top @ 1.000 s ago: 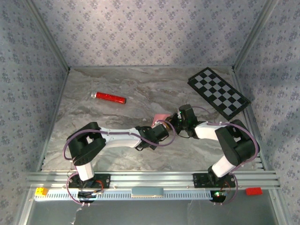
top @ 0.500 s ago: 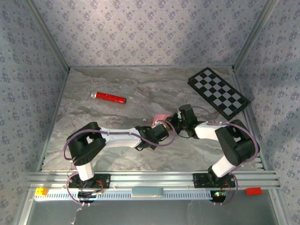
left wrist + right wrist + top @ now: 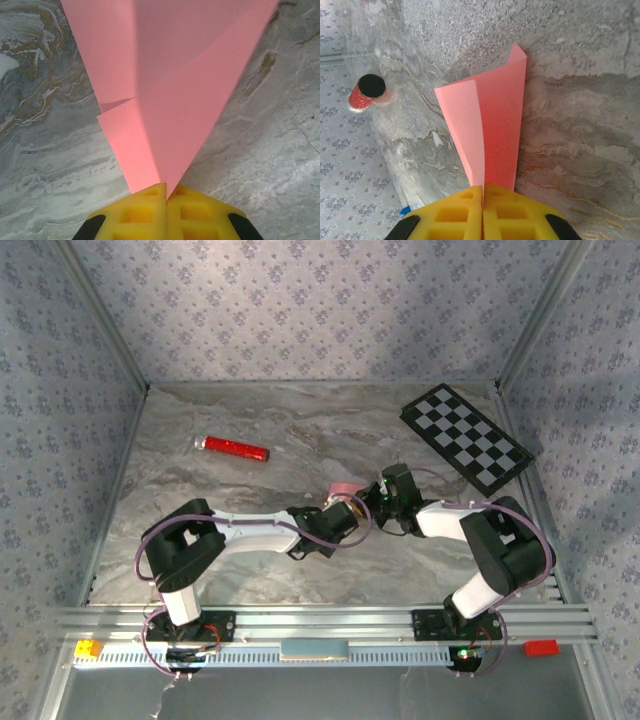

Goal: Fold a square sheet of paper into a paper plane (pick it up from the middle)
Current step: Fold the wing for the fifth time at the center of the table.

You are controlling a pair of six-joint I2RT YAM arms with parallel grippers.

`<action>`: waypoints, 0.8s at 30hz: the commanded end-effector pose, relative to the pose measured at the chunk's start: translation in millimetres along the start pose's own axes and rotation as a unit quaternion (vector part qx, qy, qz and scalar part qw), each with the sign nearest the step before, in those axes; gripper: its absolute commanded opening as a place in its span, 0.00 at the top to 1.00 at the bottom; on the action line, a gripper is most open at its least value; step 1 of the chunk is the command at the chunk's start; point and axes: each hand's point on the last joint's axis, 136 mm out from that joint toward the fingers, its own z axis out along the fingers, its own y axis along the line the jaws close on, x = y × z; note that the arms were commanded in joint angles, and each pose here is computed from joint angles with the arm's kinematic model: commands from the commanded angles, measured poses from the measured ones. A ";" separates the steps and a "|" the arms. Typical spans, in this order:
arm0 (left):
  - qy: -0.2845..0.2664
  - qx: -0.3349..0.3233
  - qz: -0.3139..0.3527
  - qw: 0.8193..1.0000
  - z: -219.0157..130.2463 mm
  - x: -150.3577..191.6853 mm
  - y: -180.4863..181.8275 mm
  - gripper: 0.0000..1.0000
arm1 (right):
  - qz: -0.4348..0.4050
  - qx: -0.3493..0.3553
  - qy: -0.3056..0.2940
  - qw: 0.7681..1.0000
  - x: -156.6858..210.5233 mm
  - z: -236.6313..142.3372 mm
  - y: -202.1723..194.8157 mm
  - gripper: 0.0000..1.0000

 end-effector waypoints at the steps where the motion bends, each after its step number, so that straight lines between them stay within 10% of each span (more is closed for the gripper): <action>1: -0.005 0.026 -0.030 0.999 -5.1 -2.4 -0.3 1.00 | -0.002 0.007 -0.008 1.000 -1.8 -5.3 -4.1 0.89; 9: -0.003 0.056 -0.053 0.997 -5.3 -3.1 -0.5 1.00 | -0.034 0.030 -0.029 0.999 -5.8 -19.6 -6.6 0.70; 24: -0.065 0.173 -0.087 0.979 -12.7 -14.3 -21.5 1.00 | -0.076 0.077 -0.091 0.990 -21.5 -66.4 -17.3 0.66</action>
